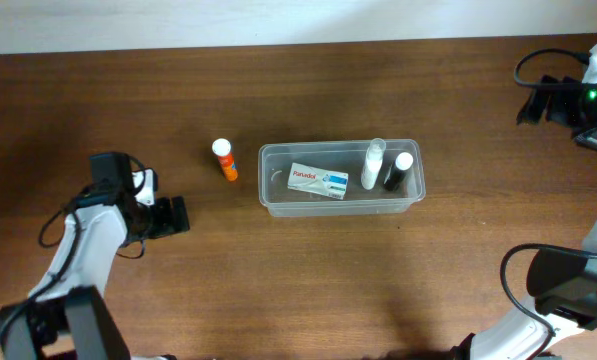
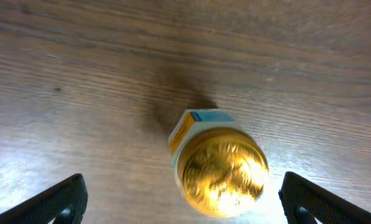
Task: Pack container
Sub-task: 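Lower the left gripper and grasp the gold-capped jar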
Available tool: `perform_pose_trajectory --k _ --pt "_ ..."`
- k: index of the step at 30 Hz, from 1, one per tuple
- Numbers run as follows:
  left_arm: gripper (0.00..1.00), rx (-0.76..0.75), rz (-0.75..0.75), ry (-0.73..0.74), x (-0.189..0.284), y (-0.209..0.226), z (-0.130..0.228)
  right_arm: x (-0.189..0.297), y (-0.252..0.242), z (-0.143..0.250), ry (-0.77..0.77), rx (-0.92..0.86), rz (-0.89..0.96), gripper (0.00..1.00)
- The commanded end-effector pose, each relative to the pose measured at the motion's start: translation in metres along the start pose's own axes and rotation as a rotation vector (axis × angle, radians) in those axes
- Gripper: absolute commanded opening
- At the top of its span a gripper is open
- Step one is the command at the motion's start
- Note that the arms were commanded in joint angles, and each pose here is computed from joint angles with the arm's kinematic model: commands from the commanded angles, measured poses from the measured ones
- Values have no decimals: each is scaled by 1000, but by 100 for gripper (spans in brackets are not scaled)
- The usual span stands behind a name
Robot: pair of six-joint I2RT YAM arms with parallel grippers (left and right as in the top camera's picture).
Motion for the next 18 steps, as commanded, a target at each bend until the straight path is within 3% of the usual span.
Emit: perform_pose_trajectory --k 1,18 --pt "100 -25 -21 4 -9 -5 -8 2 -1 1 -6 -6 8 98" --pt "99 -26 -124 2 -21 -7 -16 2 -1 1 -6 -6 8 98"
Point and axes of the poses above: each gripper's point midway between its finger pads, its own x axis back along the fingers, its own y axis along the line the jaws close on, z = x × y, the point moved 8 cm from there along x, back along the fingers, and after that the axes turned 15 degrees about -x, right-handed, at the moved point
